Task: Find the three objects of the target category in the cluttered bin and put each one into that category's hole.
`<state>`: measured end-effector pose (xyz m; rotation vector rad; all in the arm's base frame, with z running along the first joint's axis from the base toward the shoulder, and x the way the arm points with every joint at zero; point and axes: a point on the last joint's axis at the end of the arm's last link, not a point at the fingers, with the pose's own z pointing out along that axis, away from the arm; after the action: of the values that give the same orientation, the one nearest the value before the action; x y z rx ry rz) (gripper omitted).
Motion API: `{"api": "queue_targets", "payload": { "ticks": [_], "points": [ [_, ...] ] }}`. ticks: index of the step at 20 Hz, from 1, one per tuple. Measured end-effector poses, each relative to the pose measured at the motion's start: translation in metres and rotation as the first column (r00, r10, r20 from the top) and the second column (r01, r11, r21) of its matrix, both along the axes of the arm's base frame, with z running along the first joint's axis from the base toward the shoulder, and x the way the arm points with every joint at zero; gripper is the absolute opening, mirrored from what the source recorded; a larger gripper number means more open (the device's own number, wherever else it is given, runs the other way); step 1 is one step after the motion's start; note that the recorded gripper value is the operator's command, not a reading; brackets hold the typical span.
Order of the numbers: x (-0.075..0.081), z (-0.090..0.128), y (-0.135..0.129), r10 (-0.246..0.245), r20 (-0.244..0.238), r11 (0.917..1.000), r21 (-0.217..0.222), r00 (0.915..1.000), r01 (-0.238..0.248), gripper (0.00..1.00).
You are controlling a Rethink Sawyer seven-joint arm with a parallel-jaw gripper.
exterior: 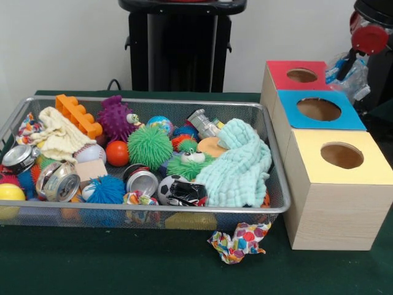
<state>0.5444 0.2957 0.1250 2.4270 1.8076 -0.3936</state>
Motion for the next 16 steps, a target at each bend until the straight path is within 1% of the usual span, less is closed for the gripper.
{"api": "queue_targets", "payload": {
  "ticks": [5, 10, 16],
  "points": [
    [0.006, 0.007, 0.013, -0.005, 0.019, 1.0000, 0.004, 0.9998, 0.005, 0.00],
    [0.007, 0.018, 0.013, -0.008, 0.025, 0.9999, 0.012, 0.9997, 0.007, 0.00],
    [0.007, 0.055, 0.008, -0.012, 0.024, 0.9998, 0.018, 0.9996, 0.011, 0.00]
  ]
}}
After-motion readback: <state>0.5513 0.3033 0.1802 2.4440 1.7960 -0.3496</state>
